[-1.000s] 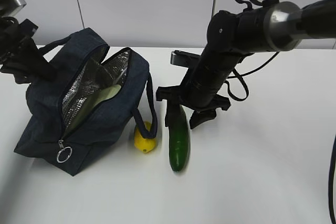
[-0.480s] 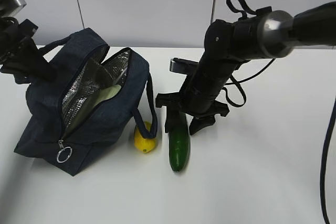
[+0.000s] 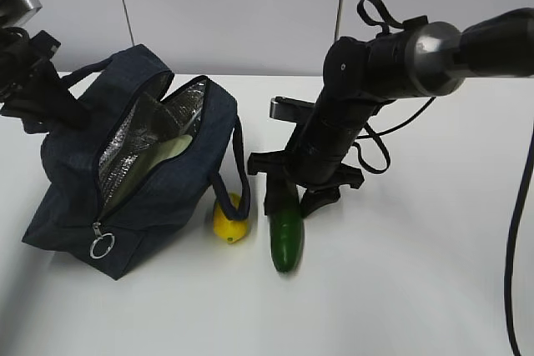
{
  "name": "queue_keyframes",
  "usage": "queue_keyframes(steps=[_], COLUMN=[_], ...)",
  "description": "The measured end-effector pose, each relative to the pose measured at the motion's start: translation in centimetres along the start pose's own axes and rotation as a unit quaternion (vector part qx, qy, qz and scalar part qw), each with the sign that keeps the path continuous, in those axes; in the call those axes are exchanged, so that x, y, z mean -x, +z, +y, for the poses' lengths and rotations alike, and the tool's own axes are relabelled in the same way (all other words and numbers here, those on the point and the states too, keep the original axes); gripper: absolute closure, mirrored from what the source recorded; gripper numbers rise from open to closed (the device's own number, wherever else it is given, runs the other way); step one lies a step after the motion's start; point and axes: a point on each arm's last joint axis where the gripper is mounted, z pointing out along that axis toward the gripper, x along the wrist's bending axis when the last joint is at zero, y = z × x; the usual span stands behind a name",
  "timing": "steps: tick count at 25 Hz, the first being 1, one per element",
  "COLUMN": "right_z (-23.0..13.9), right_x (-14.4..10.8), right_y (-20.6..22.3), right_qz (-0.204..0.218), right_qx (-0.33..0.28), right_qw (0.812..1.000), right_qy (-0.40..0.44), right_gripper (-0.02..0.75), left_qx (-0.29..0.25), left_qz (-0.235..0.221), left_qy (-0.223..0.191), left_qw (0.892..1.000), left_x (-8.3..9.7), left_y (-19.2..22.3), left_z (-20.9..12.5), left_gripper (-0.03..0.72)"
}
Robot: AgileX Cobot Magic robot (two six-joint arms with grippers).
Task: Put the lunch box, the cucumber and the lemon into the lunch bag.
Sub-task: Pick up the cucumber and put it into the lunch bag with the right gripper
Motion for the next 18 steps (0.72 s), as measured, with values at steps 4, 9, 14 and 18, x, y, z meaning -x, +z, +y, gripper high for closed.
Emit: queue_keyframes(steps=[4,9,14,18], right_z=[0.02,0.0,-0.35,-0.69], right_x=[0.0,0.0,0.02,-0.14], right_y=[0.0,0.0,-0.05,-0.46], right_qz=[0.0,0.0,-0.003,-0.005], right_qx=[0.001,0.0,-0.021,-0.052], right_qw=[1.0,1.0,1.0,0.999], right_qy=[0.0,0.0,-0.003,-0.008], right_gripper=[0.344,0.373,0.379,0.379], left_qx=[0.0,0.0,0.0,0.0], left_qz=[0.0,0.0,0.0,0.0], left_qy=[0.0,0.0,0.0,0.0], left_qw=[1.0,1.0,1.0,1.0], left_x=[0.0,0.0,0.0,0.0], left_y=[0.0,0.0,0.0,0.0], left_z=[0.0,0.0,0.0,0.0], left_gripper=[0.694,0.694,0.694,0.694])
